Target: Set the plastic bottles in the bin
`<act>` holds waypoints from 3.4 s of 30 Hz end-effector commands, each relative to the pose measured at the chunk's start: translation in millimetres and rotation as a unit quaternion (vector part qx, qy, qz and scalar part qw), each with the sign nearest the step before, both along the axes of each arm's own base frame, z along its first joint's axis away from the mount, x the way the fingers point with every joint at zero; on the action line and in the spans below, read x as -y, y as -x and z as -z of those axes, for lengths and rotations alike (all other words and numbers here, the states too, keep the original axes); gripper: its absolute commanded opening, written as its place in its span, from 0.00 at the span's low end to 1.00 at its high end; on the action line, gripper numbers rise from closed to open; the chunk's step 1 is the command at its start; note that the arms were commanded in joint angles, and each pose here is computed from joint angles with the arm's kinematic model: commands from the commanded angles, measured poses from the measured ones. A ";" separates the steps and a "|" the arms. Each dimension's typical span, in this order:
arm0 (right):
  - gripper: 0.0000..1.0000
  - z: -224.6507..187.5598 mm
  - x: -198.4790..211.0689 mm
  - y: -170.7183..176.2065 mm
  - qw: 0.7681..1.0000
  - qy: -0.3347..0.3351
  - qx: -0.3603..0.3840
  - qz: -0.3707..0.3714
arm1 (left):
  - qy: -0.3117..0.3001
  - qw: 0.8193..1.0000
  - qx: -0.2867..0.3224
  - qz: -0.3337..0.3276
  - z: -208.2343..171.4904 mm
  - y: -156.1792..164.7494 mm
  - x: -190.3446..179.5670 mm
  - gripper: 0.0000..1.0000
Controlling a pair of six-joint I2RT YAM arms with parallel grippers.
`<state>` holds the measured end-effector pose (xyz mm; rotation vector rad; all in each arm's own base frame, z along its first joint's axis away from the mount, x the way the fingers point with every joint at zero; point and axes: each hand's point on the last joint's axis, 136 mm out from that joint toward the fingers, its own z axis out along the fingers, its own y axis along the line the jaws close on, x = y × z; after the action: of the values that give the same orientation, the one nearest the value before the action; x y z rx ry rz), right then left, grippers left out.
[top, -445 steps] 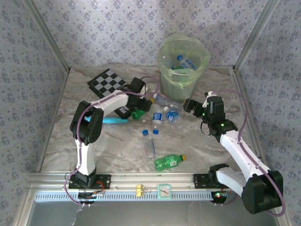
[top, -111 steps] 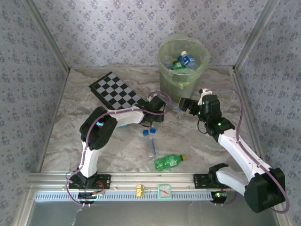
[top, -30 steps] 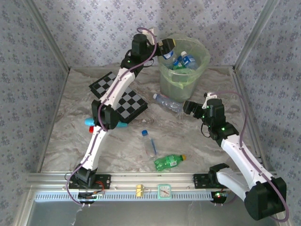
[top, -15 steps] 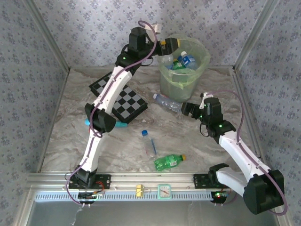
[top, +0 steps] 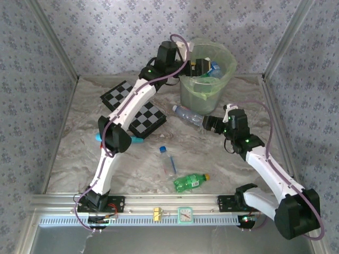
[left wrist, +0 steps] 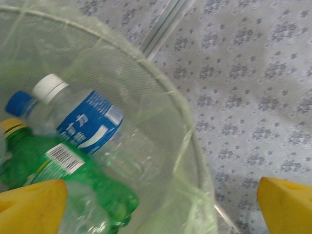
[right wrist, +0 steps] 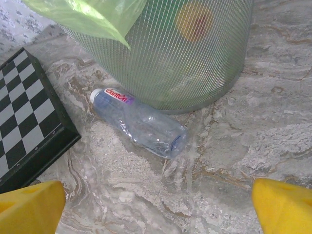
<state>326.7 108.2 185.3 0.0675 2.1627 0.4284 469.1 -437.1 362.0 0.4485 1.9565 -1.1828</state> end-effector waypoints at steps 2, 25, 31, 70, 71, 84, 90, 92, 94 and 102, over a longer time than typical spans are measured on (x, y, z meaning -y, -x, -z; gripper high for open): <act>1.00 3.3 -19.7 -5.5 0.998 0.025 -0.004 -0.053 | 0.028 0.996 0.079 -0.036 -68.6 19.8 -36.4 1.00; 1.00 100.0 -111.5 -80.9 0.891 0.392 -0.107 -0.204 | -0.042 0.949 -0.036 -0.310 117.5 87.4 -247.5 1.00; 1.00 115.9 -111.4 -90.9 0.869 0.427 -0.119 -0.221 | -0.065 0.935 -0.092 -0.335 176.6 120.6 -271.2 1.00; 0.91 108.2 -97.0 -86.9 0.857 0.451 -0.114 -0.221 | -0.051 0.916 -0.151 -0.368 215.3 126.7 -279.0 1.00; 0.91 108.8 -94.6 -89.5 0.858 0.451 -0.114 -0.219 | -0.051 0.916 -0.150 -0.368 214.5 126.5 -278.9 1.00; 0.90 144.2 -106.9 -88.6 0.862 0.412 -0.145 -0.259 | -0.052 0.917 -0.151 -0.365 214.0 124.4 -276.7 1.00; 0.89 147.0 -126.8 -76.8 0.870 0.383 -0.141 -0.277 | -0.052 0.917 -0.153 -0.366 215.7 124.8 -276.5 1.00; 0.89 149.4 -129.0 -75.1 0.872 0.379 -0.143 -0.277 | -0.052 0.916 -0.155 -0.366 216.7 124.7 -276.4 1.00; 0.87 152.9 -128.8 -74.8 0.873 0.377 -0.147 -0.274 | -0.052 0.916 -0.154 -0.365 216.7 124.6 -276.1 1.00; 0.76 158.0 -128.2 -75.9 0.876 0.369 -0.158 -0.266 | -0.052 0.915 -0.155 -0.368 217.7 126.1 -278.2 1.00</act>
<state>400.9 236.3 33.3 -0.9878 2.4869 -0.1607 336.1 -154.0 128.4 -0.4339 2.2038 -0.6360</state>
